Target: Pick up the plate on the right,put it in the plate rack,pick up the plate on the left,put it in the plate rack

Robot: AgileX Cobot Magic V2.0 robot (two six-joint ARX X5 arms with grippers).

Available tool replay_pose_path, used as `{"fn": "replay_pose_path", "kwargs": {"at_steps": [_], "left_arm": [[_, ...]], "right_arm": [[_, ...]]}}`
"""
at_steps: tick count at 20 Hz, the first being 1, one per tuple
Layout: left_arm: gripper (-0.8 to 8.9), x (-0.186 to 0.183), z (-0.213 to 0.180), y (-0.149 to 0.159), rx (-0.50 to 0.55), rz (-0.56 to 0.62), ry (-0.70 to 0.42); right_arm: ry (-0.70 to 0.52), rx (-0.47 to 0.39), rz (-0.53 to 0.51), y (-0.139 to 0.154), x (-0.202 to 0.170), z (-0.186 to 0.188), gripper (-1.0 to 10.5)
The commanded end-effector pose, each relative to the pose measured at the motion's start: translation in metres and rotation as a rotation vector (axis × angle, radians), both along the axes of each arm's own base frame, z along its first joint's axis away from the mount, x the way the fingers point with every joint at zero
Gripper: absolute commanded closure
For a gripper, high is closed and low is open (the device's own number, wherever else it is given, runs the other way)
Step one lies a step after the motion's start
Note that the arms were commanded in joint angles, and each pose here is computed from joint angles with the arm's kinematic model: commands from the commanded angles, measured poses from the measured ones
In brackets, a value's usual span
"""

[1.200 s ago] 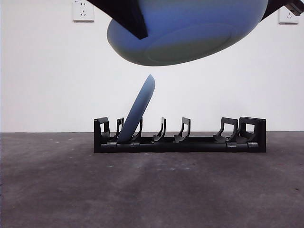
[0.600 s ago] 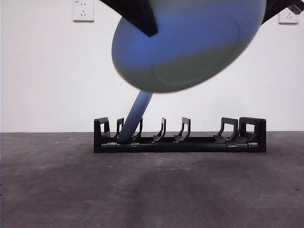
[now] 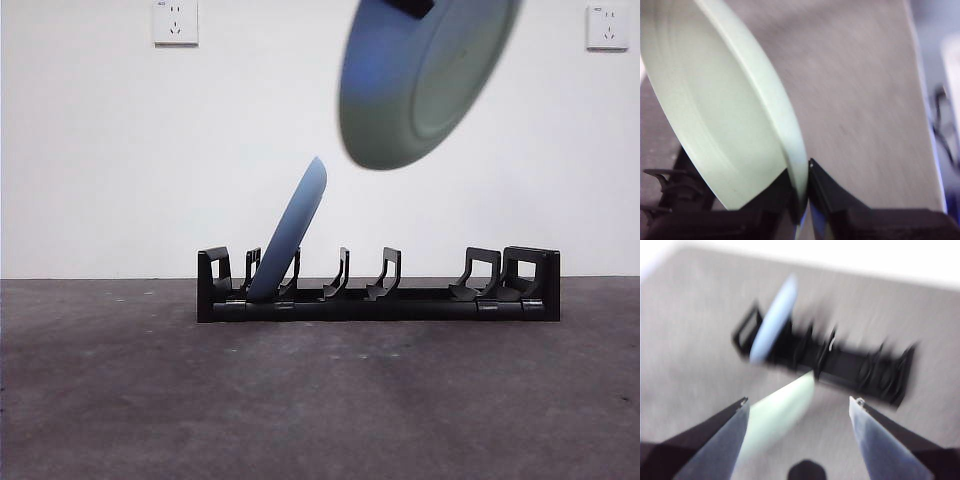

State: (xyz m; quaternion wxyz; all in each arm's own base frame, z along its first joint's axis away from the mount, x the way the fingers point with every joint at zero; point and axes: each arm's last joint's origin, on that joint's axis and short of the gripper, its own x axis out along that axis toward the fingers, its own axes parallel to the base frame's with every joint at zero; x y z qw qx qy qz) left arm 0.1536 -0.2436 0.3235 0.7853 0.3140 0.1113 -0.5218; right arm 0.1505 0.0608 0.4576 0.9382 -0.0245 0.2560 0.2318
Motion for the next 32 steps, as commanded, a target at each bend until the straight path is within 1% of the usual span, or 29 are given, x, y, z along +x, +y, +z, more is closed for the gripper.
{"fn": "replay_pose_path", "kwargs": {"at_steps": [1, 4, 6, 8, 11, 14, 18, 24, 26, 28, 32], "left_arm": [[8.22, 0.021, 0.006, -0.006, -0.228, 0.12, 0.081], [8.22, 0.049, 0.002, -0.014, -0.396, 0.208, 0.089], [8.22, 0.067, -0.006, -0.02, -0.436, 0.27, 0.081], [8.22, 0.081, -0.012, -0.025, -0.438, 0.317, 0.088], [8.22, 0.1, -0.016, -0.033, -0.44, 0.358, 0.104], [8.22, 0.118, -0.018, -0.04, -0.439, 0.421, 0.085], [8.22, 0.137, -0.022, -0.046, -0.435, 0.45, 0.082], [8.22, 0.165, -0.048, -0.042, -0.431, 0.516, 0.135], [8.22, 0.171, -0.054, -0.04, -0.43, 0.527, 0.141], [8.22, 0.177, -0.058, -0.038, -0.441, 0.499, 0.152], [8.22, 0.183, -0.071, -0.039, -0.437, 0.516, 0.174]], "right_arm": [[-0.058, 0.051, -0.015, -0.011, -0.029, 0.01, 6.0], [-0.065, 0.059, -0.017, -0.023, -0.061, 0.011, 6.0], [-0.026, 0.044, -0.017, -0.027, -0.072, 0.007, 6.0], [-0.001, 0.034, -0.017, -0.03, -0.079, 0.004, 6.0], [0.034, 0.02, -0.018, -0.032, -0.084, 0.001, 6.0], [0.062, 0.007, -0.017, -0.032, -0.086, -0.002, 6.0], [0.084, -0.005, -0.016, -0.033, -0.088, -0.004, 6.0], [0.083, -0.007, -0.014, -0.033, -0.087, -0.004, 6.0], [0.083, -0.007, -0.014, -0.033, -0.087, -0.004, 6.0], [0.082, -0.007, -0.014, -0.033, -0.087, -0.004, 6.0], [0.079, -0.005, -0.013, -0.032, -0.086, -0.003, 6.0]]}}
